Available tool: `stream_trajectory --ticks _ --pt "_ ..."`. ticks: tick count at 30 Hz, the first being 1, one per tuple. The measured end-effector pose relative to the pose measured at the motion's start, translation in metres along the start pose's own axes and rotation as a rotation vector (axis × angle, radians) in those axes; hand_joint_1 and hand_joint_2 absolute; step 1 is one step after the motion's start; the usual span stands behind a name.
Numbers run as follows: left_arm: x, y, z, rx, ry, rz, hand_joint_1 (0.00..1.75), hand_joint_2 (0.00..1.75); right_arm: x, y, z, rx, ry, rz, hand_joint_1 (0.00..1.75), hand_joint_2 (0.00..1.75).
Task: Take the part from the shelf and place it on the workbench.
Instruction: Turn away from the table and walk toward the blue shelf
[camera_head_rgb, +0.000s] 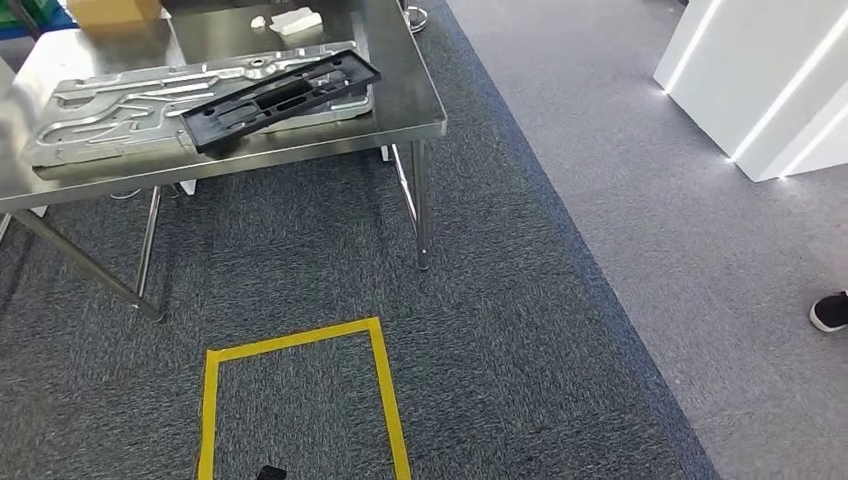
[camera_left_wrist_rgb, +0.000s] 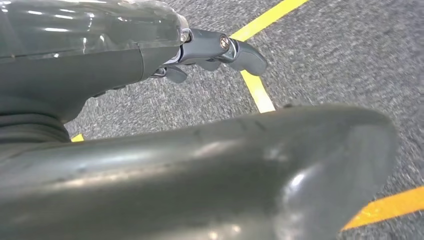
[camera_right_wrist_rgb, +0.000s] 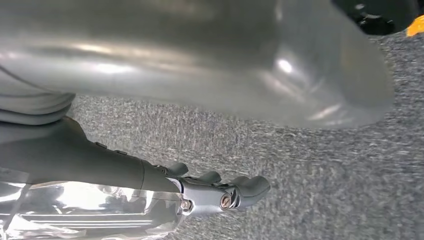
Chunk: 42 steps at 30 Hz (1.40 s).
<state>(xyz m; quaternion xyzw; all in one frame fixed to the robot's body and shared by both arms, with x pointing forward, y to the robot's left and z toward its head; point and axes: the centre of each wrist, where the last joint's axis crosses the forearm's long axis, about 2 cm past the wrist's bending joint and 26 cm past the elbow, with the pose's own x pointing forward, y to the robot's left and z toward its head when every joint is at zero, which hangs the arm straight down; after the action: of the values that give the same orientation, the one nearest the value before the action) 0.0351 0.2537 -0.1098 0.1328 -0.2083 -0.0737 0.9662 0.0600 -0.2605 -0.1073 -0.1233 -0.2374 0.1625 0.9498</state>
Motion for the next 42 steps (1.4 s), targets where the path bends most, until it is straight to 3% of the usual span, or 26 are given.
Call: stream_trajectory --ticks 42 --pt "-0.0045 0.0012 0.0008 -0.013 0.012 -0.006 0.00 0.00 -0.0046 0.0000 0.0014 -0.023 0.055 -0.069 0.00 0.00"
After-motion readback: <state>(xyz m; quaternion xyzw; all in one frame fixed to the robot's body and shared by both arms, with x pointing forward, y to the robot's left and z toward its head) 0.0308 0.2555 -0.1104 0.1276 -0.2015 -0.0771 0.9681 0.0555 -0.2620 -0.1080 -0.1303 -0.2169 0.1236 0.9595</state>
